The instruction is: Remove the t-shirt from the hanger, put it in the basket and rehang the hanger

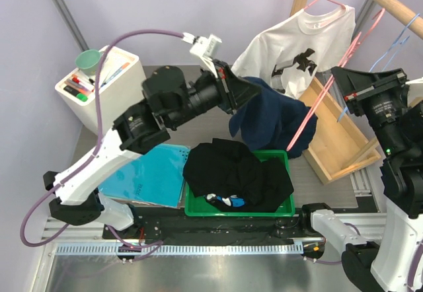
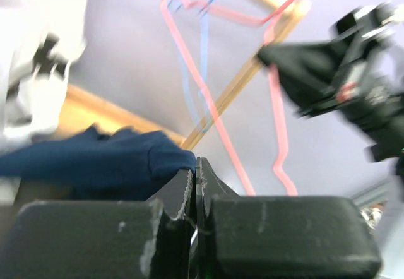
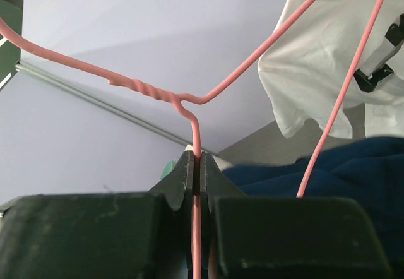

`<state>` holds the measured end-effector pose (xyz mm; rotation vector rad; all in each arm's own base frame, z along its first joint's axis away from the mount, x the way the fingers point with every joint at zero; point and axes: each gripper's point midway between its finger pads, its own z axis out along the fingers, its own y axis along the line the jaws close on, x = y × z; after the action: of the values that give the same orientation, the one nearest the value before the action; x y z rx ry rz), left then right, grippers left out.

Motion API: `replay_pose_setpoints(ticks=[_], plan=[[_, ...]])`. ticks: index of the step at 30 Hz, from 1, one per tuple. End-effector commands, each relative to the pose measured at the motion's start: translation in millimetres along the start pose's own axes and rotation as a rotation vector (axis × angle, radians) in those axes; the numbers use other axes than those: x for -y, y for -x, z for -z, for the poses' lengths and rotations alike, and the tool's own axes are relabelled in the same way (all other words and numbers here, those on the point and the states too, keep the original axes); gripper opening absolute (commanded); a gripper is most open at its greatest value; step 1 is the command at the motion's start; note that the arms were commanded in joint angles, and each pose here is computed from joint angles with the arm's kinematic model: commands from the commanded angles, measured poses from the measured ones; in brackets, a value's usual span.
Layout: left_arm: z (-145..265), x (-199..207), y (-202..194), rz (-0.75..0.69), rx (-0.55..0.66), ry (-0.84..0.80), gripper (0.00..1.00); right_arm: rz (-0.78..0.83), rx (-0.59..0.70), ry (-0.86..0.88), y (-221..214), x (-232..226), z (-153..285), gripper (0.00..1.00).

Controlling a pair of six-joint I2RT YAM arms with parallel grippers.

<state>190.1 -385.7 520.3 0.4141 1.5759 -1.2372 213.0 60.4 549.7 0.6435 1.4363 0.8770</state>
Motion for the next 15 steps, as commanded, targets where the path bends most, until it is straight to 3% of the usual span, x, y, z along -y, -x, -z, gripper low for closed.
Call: replay_pose_setpoints(ticks=[1, 8, 15], plan=[[26, 51, 67, -0.065, 0.144, -0.178, 0.00, 0.062, 0.089, 0.044, 21, -14, 5, 0.01], [41, 96, 109, -0.042, 0.200, -0.326, 0.00, 0.072, 0.067, 0.012, 13, 0, -6, 0.01], [86, 139, 158, -0.006, 0.325, -0.492, 0.00, 0.072, 0.047, -0.007, 5, 11, -14, 0.01]])
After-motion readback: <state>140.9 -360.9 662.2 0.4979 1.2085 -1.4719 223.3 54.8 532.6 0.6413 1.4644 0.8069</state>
